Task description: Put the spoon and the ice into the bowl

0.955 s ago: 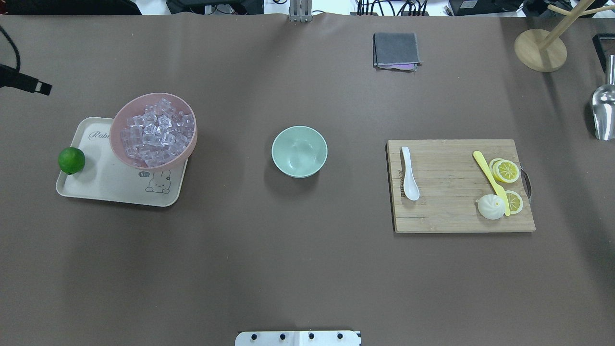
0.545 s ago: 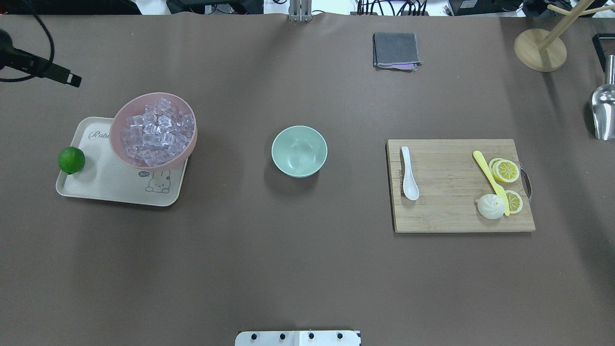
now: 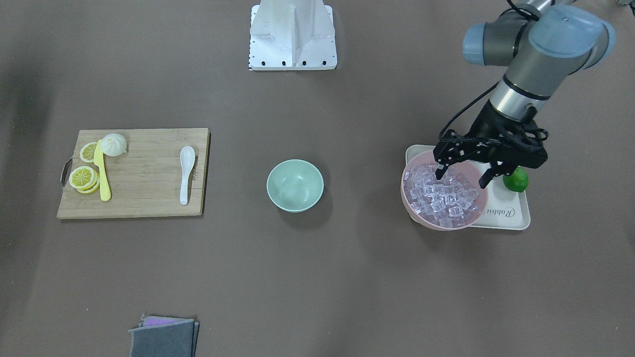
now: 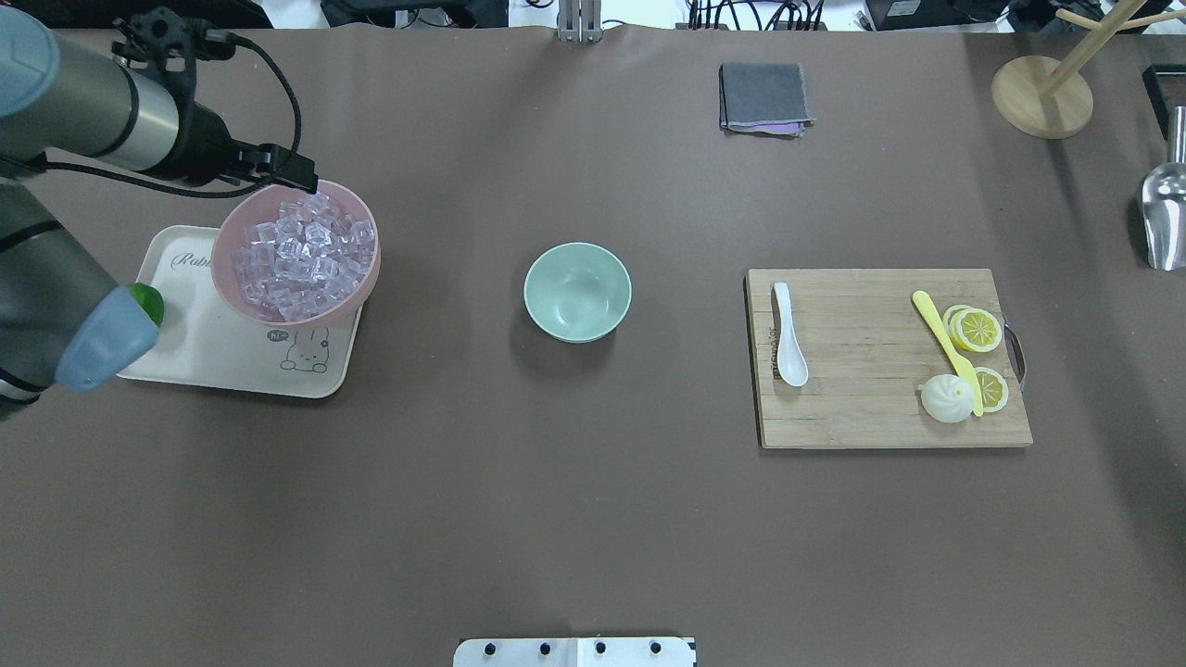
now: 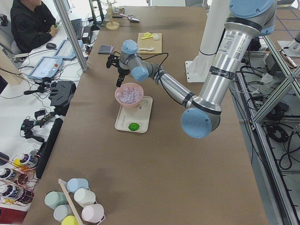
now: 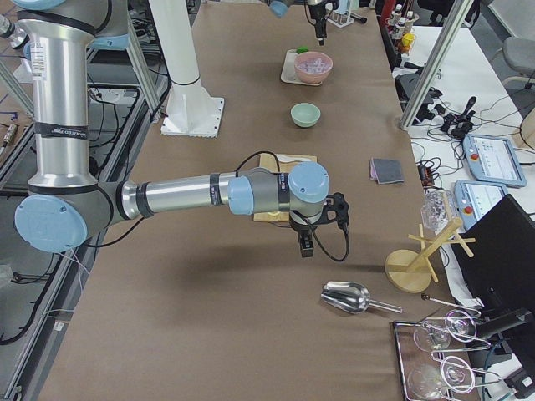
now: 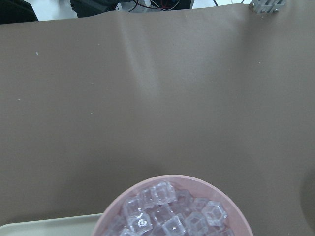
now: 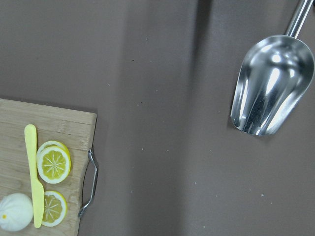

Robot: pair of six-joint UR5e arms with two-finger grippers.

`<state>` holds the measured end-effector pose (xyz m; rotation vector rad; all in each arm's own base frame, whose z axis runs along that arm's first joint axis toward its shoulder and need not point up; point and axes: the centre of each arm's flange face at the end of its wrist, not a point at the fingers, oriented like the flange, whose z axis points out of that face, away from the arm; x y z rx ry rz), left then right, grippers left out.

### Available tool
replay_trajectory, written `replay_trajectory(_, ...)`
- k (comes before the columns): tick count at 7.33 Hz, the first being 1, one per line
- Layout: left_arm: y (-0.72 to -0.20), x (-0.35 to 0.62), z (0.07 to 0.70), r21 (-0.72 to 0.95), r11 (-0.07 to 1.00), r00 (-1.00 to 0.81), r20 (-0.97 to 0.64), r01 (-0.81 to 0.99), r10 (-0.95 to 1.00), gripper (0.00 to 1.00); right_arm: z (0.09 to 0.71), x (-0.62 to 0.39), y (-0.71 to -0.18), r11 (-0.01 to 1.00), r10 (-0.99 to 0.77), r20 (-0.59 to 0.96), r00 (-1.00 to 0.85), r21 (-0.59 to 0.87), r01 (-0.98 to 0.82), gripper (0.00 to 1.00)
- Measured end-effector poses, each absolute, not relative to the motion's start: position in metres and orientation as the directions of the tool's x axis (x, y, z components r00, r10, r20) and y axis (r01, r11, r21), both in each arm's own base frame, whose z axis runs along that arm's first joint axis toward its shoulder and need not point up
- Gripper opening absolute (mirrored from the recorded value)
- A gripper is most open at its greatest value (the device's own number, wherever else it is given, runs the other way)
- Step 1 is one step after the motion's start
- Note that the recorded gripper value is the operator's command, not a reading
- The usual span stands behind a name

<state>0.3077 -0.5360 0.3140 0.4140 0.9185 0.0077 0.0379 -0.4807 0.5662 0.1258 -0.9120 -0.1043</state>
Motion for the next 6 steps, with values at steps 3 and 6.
replay_trajectory(3,-0.525,0.357,0.332,0.379,0.906,0.641,-0.746,0.188,0.179,0.97,0.541,-0.01,-0.491,0.994,-0.049,0.813,0.58,0.094,-0.049,1.0)
replay_trajectory(6,-0.53,0.367,0.356,0.413,0.899,0.664,-0.714,0.145,0.221,0.93,0.521,-0.055,-0.491,0.994,0.016,0.836,0.549,0.048,-0.102,1.0)
